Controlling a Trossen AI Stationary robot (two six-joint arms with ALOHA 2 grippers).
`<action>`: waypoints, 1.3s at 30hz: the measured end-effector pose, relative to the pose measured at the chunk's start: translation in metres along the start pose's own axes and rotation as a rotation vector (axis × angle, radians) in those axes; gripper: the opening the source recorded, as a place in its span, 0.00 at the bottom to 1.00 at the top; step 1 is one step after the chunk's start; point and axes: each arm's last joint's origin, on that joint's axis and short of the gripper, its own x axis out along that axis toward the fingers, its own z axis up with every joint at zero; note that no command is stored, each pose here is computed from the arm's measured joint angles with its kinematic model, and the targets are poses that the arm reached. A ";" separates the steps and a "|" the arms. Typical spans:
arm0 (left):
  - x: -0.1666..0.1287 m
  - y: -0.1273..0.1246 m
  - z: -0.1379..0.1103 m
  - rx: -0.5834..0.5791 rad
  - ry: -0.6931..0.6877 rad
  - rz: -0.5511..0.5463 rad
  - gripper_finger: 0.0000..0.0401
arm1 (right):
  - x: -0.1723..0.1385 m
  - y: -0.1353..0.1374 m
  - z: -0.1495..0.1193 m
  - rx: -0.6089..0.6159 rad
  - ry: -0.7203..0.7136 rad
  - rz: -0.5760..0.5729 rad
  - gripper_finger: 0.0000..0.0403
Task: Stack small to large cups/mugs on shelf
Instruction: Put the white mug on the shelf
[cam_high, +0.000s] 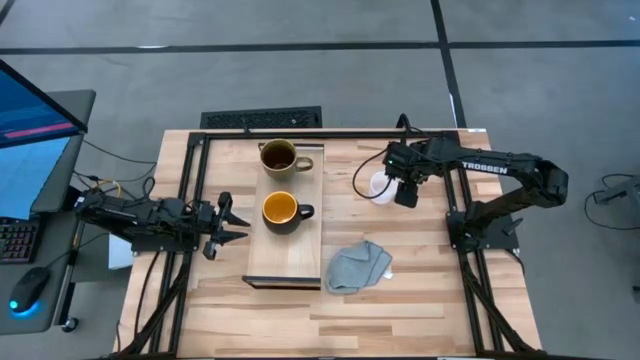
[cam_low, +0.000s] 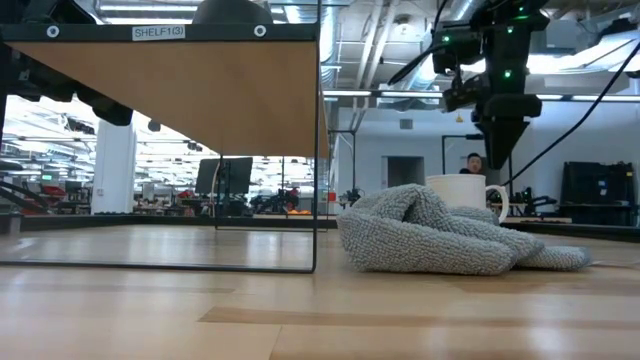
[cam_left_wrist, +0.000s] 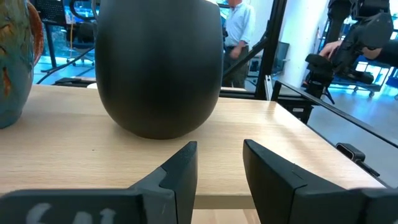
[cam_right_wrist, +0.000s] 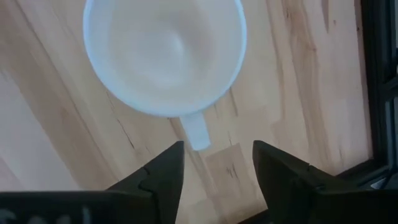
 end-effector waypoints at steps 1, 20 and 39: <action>0.000 0.000 0.000 0.001 0.000 0.000 0.30 | 0.000 0.001 0.000 -0.019 0.000 0.000 0.52; 0.000 0.000 0.000 0.003 0.001 -0.004 0.30 | 0.005 0.012 0.005 -0.144 0.018 0.010 0.44; 0.000 0.000 0.000 0.003 0.003 -0.008 0.30 | 0.043 0.005 0.022 -0.096 0.129 0.024 0.39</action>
